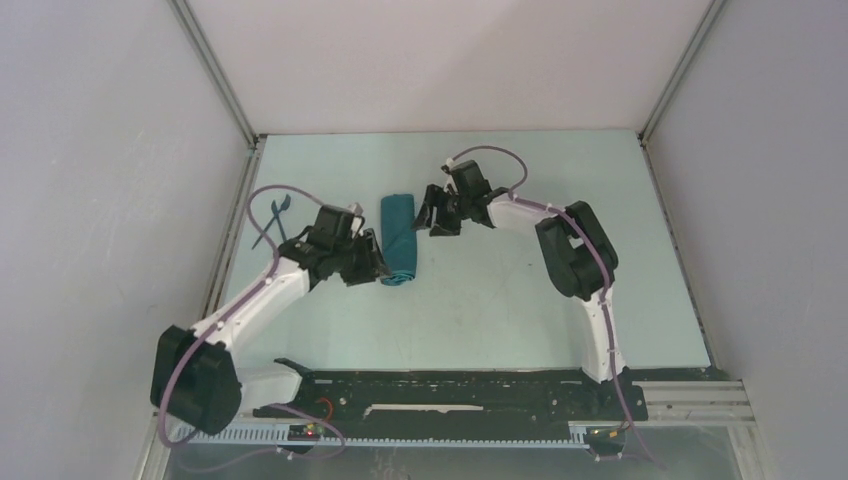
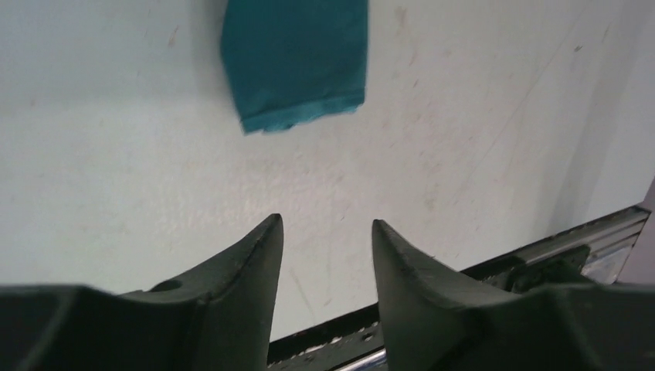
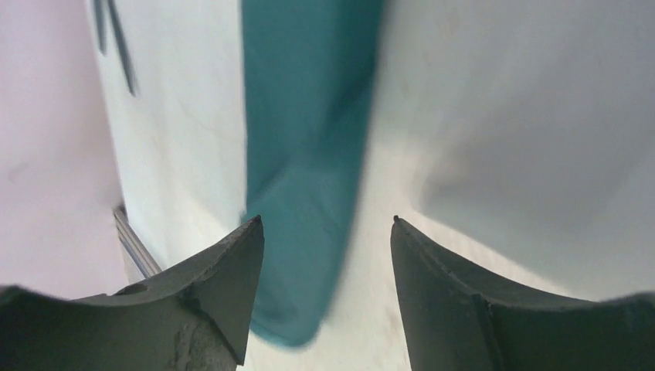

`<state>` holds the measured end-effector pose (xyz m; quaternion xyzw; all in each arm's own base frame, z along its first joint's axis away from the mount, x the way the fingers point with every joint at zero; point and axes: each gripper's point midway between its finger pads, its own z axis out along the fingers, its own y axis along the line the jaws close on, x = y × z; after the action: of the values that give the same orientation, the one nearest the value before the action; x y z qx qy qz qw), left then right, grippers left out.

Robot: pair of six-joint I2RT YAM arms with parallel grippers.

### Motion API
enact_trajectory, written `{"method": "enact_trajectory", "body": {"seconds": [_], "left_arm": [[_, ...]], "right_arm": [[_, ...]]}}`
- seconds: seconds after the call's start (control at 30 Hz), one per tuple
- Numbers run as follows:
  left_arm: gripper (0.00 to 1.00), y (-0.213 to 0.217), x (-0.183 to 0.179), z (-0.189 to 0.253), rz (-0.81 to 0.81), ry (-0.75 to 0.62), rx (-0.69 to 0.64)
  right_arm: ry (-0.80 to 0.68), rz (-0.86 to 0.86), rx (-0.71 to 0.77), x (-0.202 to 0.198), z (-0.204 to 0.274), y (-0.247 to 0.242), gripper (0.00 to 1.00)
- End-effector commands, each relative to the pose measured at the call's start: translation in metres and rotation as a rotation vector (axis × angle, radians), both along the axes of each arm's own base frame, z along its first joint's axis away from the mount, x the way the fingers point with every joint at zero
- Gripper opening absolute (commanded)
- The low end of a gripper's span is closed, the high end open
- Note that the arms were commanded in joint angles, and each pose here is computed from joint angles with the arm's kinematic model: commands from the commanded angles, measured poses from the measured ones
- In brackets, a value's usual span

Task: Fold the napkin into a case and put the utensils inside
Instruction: Move the smaller rectangle-folded napkin to the center of the board.

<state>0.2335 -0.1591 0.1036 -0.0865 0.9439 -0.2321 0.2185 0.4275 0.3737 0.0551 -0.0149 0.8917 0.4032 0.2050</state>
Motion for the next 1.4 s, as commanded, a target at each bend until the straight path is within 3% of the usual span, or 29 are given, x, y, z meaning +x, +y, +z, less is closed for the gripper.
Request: {"method": "enact_trajectory", "body": {"seconds": [0.0,0.1,0.27,0.63,0.83,0.93,1.0,1.1,1.23,1.37], "left_arm": [[0.45,-0.007,0.027,0.002,-0.047,-0.014,0.080],[0.33,-0.027,0.036,-0.006,-0.096,0.055,0.035],[0.33,-0.056,0.043,-0.019,-0.136,0.097,-0.024],[0.31,-0.021,0.051,-0.086,-0.032,0.164,0.198],[0.33,0.009,0.045,-0.077,-0.003,0.126,0.330],[0.41,0.009,0.040,-0.058,-0.027,0.085,0.318],[0.56,-0.001,0.033,-0.041,-0.049,0.051,0.270],[0.62,-0.019,0.027,-0.008,-0.081,-0.033,0.231],[0.66,-0.021,0.049,0.010,-0.073,-0.096,0.300],[0.76,-0.030,0.081,0.003,-0.100,-0.039,0.404]], "right_arm": [[0.012,0.016,-0.109,-0.035,0.024,-0.050,0.69],[0.043,0.018,-0.113,-0.062,0.021,-0.075,0.68],[0.071,0.021,-0.124,-0.098,0.010,-0.099,0.67],[0.050,0.026,-0.100,-0.121,0.015,-0.110,0.66],[0.036,0.028,-0.102,-0.125,0.019,-0.115,0.66],[0.028,0.029,-0.108,-0.128,0.021,-0.118,0.65],[0.027,0.029,-0.116,-0.132,0.021,-0.121,0.65],[0.022,0.033,-0.127,-0.138,0.020,-0.126,0.66],[0.017,0.037,-0.119,-0.144,0.020,-0.130,0.66],[0.011,0.038,-0.101,-0.147,0.021,-0.135,0.65]]}}
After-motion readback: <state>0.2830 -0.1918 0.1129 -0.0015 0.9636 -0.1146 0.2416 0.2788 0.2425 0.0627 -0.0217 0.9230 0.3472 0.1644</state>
